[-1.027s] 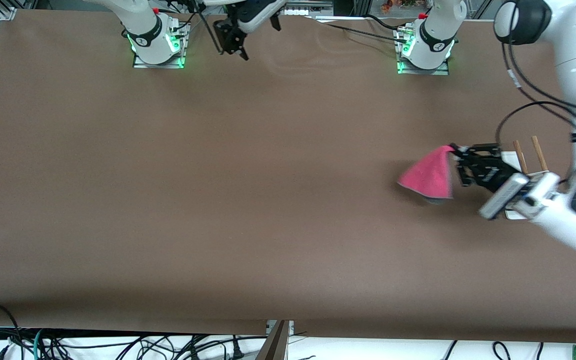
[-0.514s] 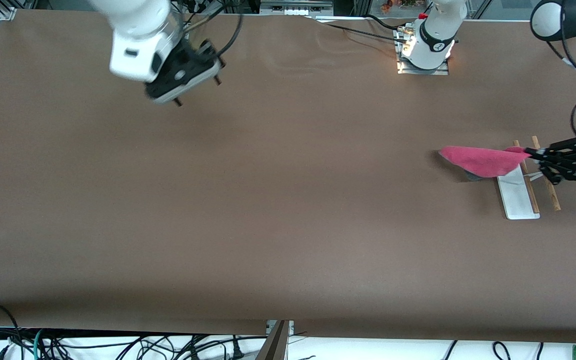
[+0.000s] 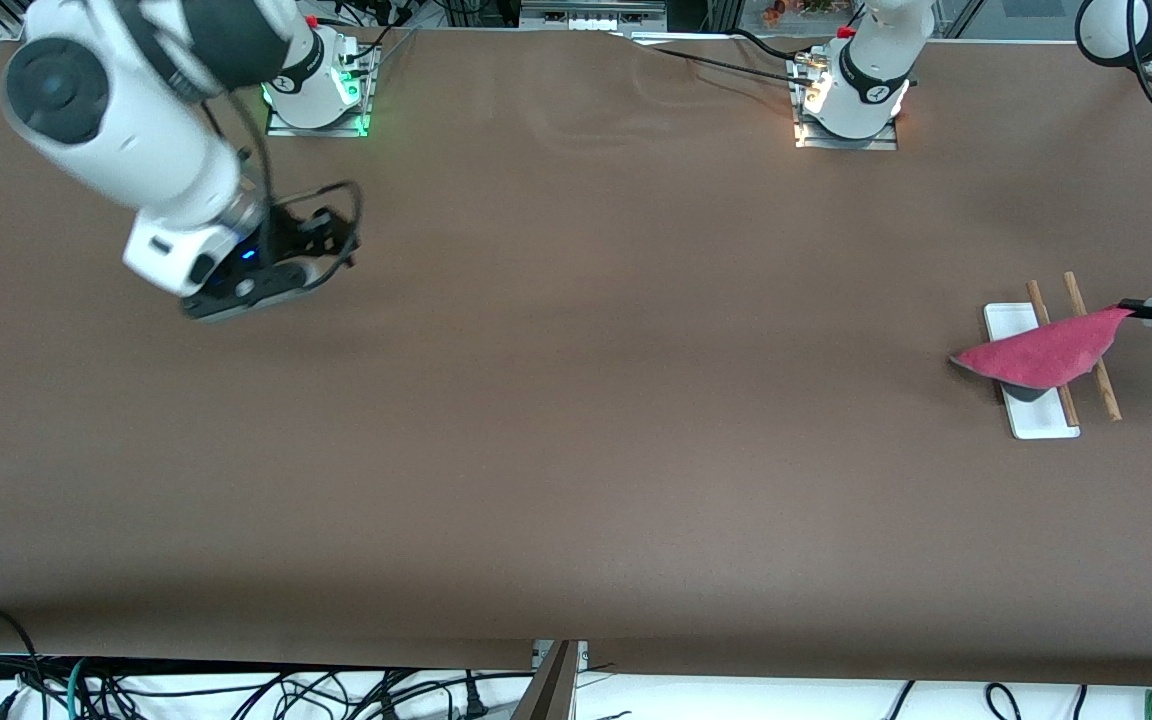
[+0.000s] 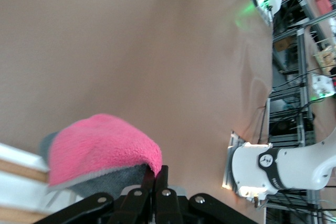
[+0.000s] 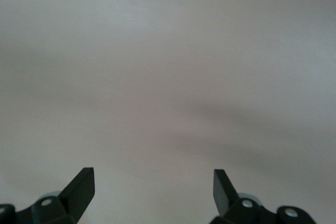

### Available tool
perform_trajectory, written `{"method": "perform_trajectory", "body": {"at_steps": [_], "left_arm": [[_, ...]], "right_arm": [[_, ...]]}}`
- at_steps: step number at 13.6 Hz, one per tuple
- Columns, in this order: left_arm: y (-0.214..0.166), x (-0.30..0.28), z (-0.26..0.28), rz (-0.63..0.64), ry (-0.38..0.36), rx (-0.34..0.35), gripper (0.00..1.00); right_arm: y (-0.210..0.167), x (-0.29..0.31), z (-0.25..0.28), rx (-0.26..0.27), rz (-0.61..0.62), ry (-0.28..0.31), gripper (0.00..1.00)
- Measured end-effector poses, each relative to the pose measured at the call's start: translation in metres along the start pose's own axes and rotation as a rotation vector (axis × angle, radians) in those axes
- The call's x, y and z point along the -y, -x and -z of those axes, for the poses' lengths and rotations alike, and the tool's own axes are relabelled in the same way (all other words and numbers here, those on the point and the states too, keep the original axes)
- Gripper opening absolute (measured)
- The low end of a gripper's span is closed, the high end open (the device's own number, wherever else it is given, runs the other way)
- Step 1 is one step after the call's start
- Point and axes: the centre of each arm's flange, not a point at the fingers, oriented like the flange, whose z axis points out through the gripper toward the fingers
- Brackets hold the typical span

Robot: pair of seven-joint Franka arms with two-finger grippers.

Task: Pass towel and hang on rack
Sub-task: 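Lay the towel over the dowels while the right gripper returns to rest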

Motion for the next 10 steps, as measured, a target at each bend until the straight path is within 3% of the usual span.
{"method": "perform_trajectory", "body": {"at_steps": [2, 5, 10], "left_arm": [[0.032, 0.003, 0.016, -0.017, -0.082, -0.007, 0.03], [0.065, 0.008, 0.025, -0.007, -0.144, 0.021, 0.03], [0.072, 0.032, 0.021, 0.006, -0.22, 0.058, 0.03]], "right_arm": [[0.001, -0.057, -0.013, 0.023, -0.093, -0.002, 1.0], [0.006, -0.112, -0.014, 0.028, -0.185, -0.005, 1.0], [0.029, -0.154, 0.029, -0.044, -0.234, 0.054, 1.0]]}}
